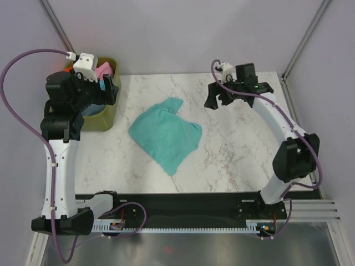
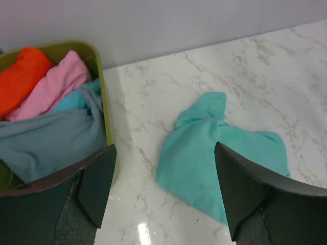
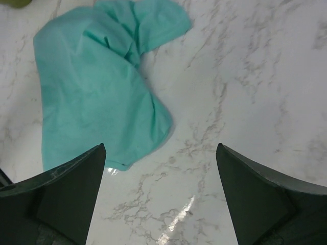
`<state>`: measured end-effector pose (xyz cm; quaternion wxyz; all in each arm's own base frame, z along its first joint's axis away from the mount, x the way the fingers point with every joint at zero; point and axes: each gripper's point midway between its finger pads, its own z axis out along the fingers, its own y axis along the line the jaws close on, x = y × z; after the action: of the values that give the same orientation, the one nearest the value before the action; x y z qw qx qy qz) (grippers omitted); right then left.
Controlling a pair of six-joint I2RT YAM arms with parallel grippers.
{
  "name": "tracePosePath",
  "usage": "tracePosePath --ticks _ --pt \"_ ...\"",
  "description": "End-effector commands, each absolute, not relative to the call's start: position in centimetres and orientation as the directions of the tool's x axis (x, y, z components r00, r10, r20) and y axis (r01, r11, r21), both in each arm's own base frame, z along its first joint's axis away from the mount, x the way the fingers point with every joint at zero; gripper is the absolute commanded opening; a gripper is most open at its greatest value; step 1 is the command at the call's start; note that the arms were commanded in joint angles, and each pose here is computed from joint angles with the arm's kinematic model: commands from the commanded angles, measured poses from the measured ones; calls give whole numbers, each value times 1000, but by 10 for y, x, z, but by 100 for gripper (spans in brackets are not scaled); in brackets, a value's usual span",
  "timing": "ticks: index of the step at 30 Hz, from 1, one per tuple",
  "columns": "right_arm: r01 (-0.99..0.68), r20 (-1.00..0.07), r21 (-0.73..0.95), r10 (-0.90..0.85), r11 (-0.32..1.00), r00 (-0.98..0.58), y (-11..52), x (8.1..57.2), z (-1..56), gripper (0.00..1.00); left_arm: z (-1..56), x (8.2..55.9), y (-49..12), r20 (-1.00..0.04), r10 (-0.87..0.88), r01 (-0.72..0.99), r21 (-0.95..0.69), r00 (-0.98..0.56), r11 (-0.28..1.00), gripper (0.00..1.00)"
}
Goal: Fold and stack the t-shirts
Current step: Flatten the tshirt out
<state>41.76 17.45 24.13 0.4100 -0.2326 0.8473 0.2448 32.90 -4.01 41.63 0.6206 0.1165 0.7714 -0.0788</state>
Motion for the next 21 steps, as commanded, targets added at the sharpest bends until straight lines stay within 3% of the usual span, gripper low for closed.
tracePosePath --ticks 1,6,9,14,18,21 --pt "-734 -735 307 -339 606 -587 226 384 207 97 376 332 -6 -935 172 153 130 -309 980 86" --pt "-707 -633 433 -370 559 -680 245 388 147 97 353 340 13 -906 209 93 188 -368 978 86" --pt "-690 -598 470 -376 551 -708 250 395 125 97 347 345 23 -912 128 64 112 -389 992 86" --pt "-699 -602 478 -380 532 -702 265 412 115 98 339 357 41 -902 107 12 112 -419 994 86" --pt "-648 -547 528 -364 548 -754 274 418 97 98 339 360 41 -903 94 12 97 -419 995 86" --pt "-665 -556 479 -388 573 -735 273 420 94 98 344 363 40 -907 91 17 92 -411 996 86"
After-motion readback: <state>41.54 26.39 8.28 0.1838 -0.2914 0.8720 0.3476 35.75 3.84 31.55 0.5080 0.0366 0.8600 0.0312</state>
